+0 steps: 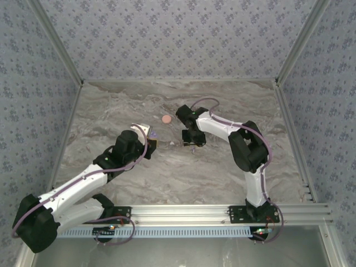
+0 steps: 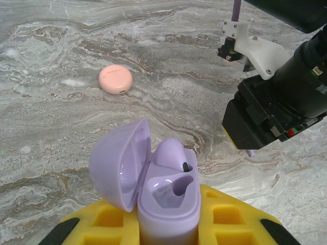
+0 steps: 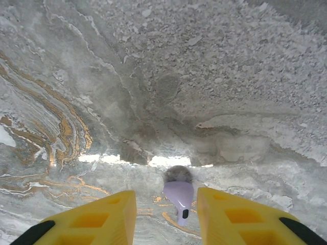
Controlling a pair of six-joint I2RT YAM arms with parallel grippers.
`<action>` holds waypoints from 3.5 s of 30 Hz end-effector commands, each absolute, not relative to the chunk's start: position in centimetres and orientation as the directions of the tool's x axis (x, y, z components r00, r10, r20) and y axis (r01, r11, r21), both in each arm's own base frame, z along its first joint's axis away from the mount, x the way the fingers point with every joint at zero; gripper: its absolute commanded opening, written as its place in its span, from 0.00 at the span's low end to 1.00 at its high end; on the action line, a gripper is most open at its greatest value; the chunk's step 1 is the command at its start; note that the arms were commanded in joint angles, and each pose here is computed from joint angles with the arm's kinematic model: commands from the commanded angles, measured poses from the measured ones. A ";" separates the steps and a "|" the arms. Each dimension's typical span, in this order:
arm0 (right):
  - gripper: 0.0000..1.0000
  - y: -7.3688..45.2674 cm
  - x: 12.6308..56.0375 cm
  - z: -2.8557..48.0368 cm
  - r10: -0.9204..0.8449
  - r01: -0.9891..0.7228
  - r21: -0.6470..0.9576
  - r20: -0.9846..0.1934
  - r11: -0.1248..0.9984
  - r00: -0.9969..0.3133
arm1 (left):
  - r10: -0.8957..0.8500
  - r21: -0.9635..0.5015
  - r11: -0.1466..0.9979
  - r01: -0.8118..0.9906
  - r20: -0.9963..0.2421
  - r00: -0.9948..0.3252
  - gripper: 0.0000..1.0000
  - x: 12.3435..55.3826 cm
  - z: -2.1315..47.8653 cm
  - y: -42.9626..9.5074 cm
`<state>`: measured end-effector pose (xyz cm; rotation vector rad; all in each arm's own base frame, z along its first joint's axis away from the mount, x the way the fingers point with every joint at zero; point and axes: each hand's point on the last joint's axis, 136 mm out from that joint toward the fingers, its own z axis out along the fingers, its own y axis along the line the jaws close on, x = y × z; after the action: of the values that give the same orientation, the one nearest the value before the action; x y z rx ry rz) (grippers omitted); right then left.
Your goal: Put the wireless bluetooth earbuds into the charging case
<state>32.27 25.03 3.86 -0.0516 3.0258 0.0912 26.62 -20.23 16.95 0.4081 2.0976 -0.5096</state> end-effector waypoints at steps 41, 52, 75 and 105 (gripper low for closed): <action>0.31 24.1 31.3 0.8 0.015 0.017 -0.028 -0.053 0.999 -0.998 | 0.063 -0.222 0.843 0.491 -0.864 -0.500 0.10 27.1 18.7 -21.1; 0.24 23.7 30.8 0.1 0.027 0.028 -0.019 -0.041 0.999 -0.999 | 0.062 -0.226 0.841 0.491 -0.862 -0.503 0.10 27.1 18.6 -21.2; 0.21 25.4 33.1 3.2 0.027 -0.023 0.241 -0.205 0.970 -0.978 | 0.062 -0.375 0.728 0.574 -0.798 -0.600 0.10 27.1 14.2 -26.1; 0.21 28.0 35.5 14.4 0.033 -0.211 0.497 -0.437 0.842 -0.899 | 0.098 -0.422 0.601 0.678 -0.803 -0.587 0.10 27.6 9.3 -30.8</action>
<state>35.13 27.08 11.25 -0.0791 2.6617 0.6959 27.59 -29.79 8.06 0.5769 2.1341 -0.9110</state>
